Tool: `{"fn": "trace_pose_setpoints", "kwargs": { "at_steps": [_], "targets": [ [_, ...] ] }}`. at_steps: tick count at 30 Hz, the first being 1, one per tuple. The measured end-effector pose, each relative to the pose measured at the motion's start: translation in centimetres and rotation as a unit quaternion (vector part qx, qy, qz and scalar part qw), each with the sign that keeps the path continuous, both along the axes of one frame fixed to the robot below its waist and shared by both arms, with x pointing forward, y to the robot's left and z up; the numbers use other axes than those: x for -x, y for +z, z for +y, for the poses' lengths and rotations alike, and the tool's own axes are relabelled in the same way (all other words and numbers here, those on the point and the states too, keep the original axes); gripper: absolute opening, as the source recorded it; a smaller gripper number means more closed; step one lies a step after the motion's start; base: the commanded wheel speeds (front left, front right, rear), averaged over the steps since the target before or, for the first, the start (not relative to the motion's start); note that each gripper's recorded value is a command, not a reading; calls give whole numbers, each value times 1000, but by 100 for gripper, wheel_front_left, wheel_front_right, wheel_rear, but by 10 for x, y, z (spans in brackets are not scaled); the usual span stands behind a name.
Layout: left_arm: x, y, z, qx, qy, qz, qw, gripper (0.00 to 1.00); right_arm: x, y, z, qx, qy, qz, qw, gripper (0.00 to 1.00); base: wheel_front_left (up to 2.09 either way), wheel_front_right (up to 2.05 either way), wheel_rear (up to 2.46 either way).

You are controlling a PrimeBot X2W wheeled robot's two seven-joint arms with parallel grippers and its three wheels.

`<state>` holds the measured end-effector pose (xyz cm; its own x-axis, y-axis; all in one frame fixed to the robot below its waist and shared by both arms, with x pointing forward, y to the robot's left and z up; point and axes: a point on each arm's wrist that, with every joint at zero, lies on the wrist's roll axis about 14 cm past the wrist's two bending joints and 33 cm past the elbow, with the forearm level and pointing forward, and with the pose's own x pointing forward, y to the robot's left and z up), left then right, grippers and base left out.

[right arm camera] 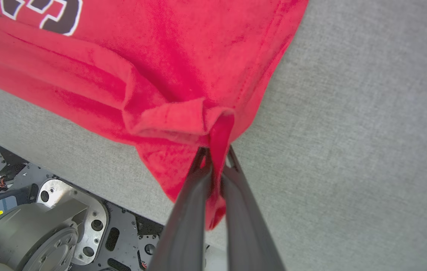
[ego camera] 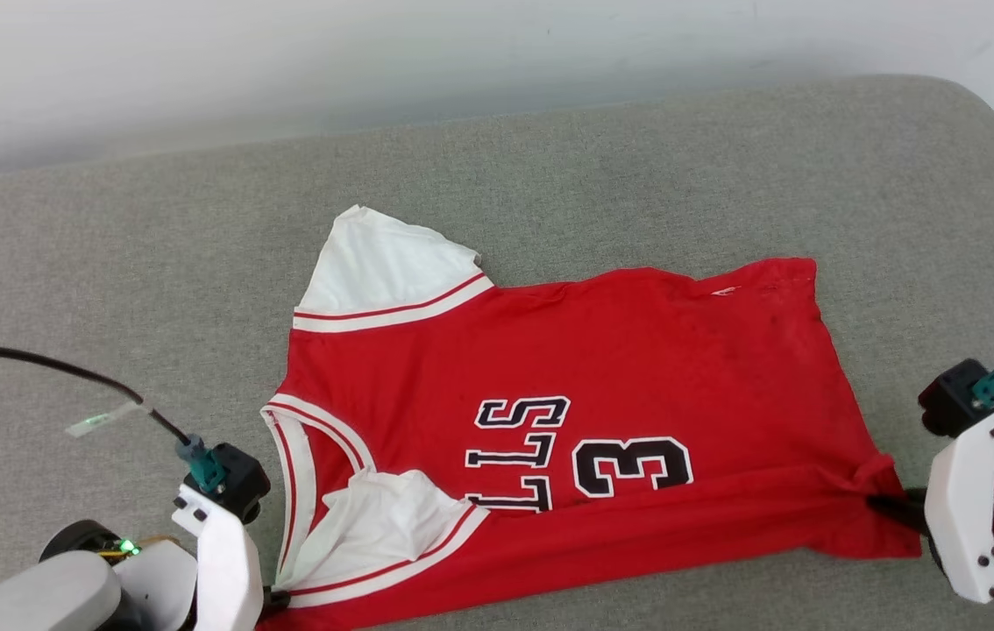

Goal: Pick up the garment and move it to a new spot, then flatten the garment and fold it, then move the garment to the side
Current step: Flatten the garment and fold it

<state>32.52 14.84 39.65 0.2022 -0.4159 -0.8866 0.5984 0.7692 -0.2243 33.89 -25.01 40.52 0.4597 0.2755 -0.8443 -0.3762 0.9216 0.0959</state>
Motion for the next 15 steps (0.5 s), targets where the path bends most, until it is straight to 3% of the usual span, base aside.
{"fn": "trace_pose_setpoints", "kwargs": {
  "at_steps": [6, 7, 8, 9, 11, 15],
  "targets": [
    [3, -15, 1, 2, 18, 6, 1000, 0, 7, -24, 5, -9, -19, 21, 1000, 0, 0, 0, 0],
    [2, -15, 1, 2, 21, 3, 1000, 48, 5, -24, 6, -11, -21, 18, 1000, 4, 0, 0, 0],
    [1, -15, 2, 1, 22, -3, 1000, 100, 4, -25, 7, -13, -23, 13, 1000, 60, 0, 0, 0],
    [-2, -13, 3, 2, 25, -11, 1000, 100, 3, -25, 7, -14, -25, 10, 1000, 100, 0, 0, 0],
    [-7, -9, 7, 3, 33, -27, 999, 100, 1, -22, 8, -15, -23, -3, 1000, 100, 0, 0, 0],
    [-26, 14, 13, 11, 47, -74, 996, 100, -21, 5, 11, -27, -17, -94, 995, 100, 0, 0, 0]
  ]
}}
